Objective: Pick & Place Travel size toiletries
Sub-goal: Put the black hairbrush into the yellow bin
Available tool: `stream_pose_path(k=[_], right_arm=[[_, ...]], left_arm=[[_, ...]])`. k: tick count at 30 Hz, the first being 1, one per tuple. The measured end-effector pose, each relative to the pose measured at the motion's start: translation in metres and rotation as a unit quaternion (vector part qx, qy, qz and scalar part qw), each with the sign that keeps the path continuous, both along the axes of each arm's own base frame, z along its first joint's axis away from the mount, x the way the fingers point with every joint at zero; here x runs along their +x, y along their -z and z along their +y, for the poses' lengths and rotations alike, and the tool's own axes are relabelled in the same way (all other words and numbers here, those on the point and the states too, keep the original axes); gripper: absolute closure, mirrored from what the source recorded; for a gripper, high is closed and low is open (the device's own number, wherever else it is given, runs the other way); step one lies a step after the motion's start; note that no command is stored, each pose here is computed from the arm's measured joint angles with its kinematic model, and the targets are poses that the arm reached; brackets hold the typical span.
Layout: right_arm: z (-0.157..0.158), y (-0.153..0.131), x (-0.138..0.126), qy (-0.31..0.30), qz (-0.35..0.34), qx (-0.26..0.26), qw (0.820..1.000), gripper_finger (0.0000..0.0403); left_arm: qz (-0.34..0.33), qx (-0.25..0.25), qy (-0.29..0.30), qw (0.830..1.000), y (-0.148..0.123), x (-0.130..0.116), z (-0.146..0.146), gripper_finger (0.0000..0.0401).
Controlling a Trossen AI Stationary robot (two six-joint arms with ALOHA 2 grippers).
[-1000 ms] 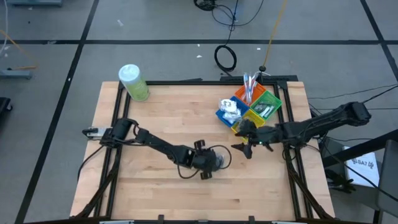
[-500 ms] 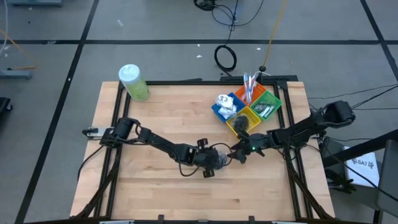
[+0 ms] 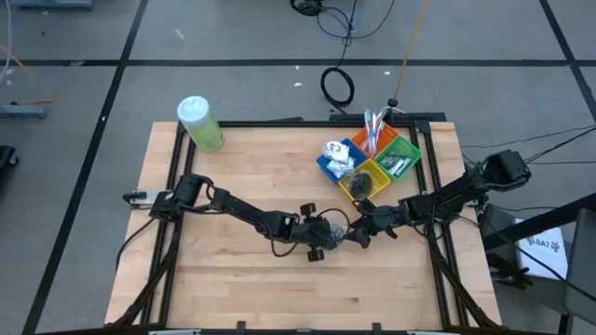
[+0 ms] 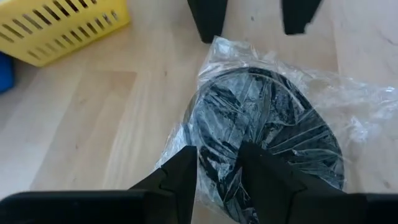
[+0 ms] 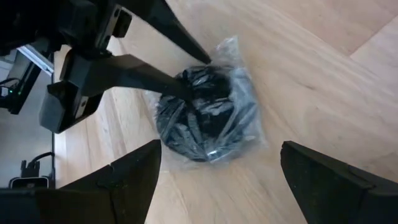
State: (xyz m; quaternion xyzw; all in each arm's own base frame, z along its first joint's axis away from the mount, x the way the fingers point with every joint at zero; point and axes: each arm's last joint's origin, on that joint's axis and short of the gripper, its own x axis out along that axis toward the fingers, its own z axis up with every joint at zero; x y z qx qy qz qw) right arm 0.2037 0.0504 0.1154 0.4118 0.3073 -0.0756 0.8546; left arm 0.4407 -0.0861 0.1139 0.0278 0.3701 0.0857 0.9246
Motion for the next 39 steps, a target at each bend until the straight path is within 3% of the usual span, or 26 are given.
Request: stream_pose_path(k=[11,20,27,36,39], right_arm=[[0.001,0.006,0.000,0.014,0.021,0.014,1.000,0.0090],[0.008,0.007,0.001,-0.016,0.011,0.011,1.000,0.0106],[0.016,0.008,-0.003,-0.043,0.019,0.018,0.999,0.0194],[0.021,0.009,-0.005,-0.059,0.020,0.013,0.998,0.0373],[0.023,0.006,-0.004,-0.064,0.005,0.011,0.998,0.0393]], left_arm=[[-0.064,-0.035,0.034,0.997,0.013,0.017,0.011,0.0268],[-0.069,-0.022,0.033,0.997,0.019,0.019,0.014,0.0268],[-0.077,0.015,0.052,0.996,0.016,0.020,0.013,0.0268],[-0.086,0.030,0.065,0.994,0.013,0.021,0.009,0.0268],[-0.072,0.075,0.116,0.988,-0.008,0.016,-0.003,0.0268]])
